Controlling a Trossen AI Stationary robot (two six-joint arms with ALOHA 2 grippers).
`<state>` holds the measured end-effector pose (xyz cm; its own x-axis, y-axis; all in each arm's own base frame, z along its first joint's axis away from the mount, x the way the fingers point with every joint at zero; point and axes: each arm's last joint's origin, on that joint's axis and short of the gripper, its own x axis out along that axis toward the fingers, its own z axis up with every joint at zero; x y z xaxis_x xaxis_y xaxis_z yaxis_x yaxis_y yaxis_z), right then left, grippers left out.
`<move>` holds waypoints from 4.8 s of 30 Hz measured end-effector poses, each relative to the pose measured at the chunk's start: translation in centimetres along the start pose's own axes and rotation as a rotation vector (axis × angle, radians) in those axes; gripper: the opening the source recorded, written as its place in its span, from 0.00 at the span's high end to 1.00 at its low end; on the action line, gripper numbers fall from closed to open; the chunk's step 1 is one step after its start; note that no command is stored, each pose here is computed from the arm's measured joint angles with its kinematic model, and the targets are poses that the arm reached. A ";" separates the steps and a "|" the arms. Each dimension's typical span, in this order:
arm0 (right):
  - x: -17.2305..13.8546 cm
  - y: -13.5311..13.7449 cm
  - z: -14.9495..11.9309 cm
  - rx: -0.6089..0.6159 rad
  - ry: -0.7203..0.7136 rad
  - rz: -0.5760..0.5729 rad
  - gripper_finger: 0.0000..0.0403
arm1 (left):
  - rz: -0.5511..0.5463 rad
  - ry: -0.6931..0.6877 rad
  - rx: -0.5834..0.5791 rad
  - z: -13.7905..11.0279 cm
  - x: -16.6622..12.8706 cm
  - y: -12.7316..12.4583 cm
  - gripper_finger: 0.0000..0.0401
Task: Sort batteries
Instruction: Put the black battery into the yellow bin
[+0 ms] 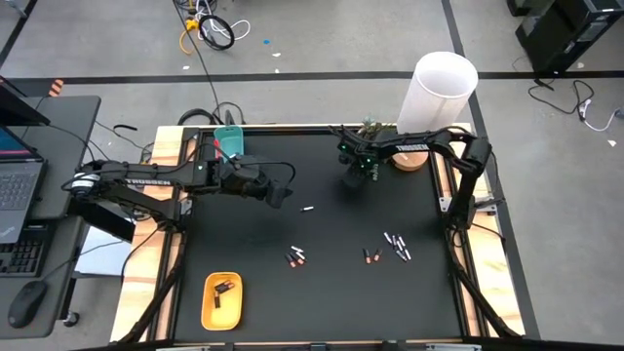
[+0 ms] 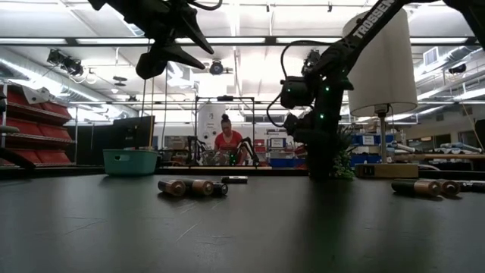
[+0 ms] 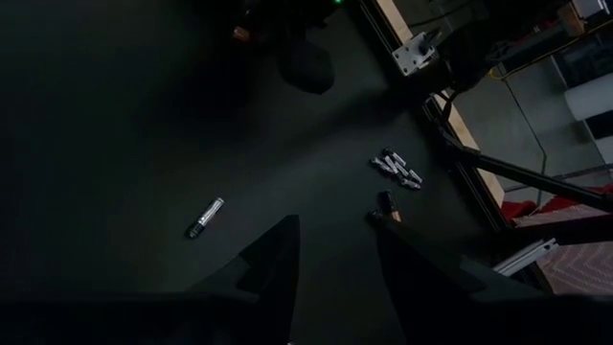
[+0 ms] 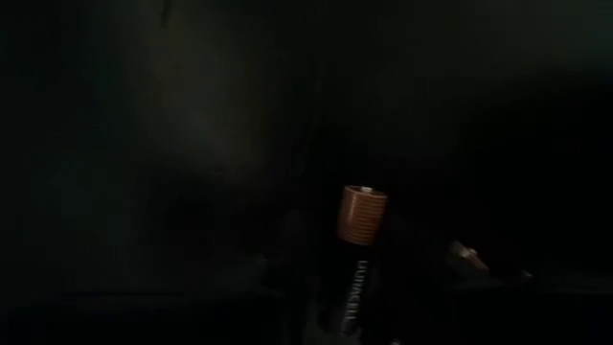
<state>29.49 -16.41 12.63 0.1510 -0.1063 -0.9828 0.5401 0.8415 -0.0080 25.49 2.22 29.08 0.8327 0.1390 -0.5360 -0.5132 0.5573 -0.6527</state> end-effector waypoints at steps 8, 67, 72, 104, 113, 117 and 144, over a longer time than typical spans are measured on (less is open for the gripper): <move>0.0 0.6 -0.1 -0.090 0.001 -0.008 0.94 | 0.000 0.000 -0.001 0.0 0.0 0.0 0.61; -0.6 1.6 -1.3 -0.169 -0.238 0.137 0.70 | 0.011 -0.011 -0.017 0.0 0.0 0.0 0.61; 0.2 1.4 -2.3 -0.196 -0.227 0.087 0.90 | 0.011 -0.011 -0.017 0.0 0.0 0.1 0.61; -2.5 1.8 -1.9 -0.249 -0.393 0.253 0.93 | 0.021 -0.038 -0.014 0.1 0.0 0.0 0.61; -2.2 0.8 -1.7 -0.315 -0.428 0.188 0.70 | 0.021 -0.038 -0.015 0.1 0.0 0.0 0.61; -1.3 0.7 -2.7 -0.330 -0.399 0.188 0.68 | 0.022 -0.039 -0.015 0.1 0.0 0.0 0.61; -0.7 2.6 -3.4 -0.387 -0.426 0.169 0.94 | 0.027 -0.055 -0.020 0.2 0.0 0.0 0.61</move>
<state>28.02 -12.36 12.70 0.5701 -0.0899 -0.8166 0.1513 0.9885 -0.0032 25.52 2.36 29.16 0.8284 0.1989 -0.5236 -0.5391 0.5365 -0.6492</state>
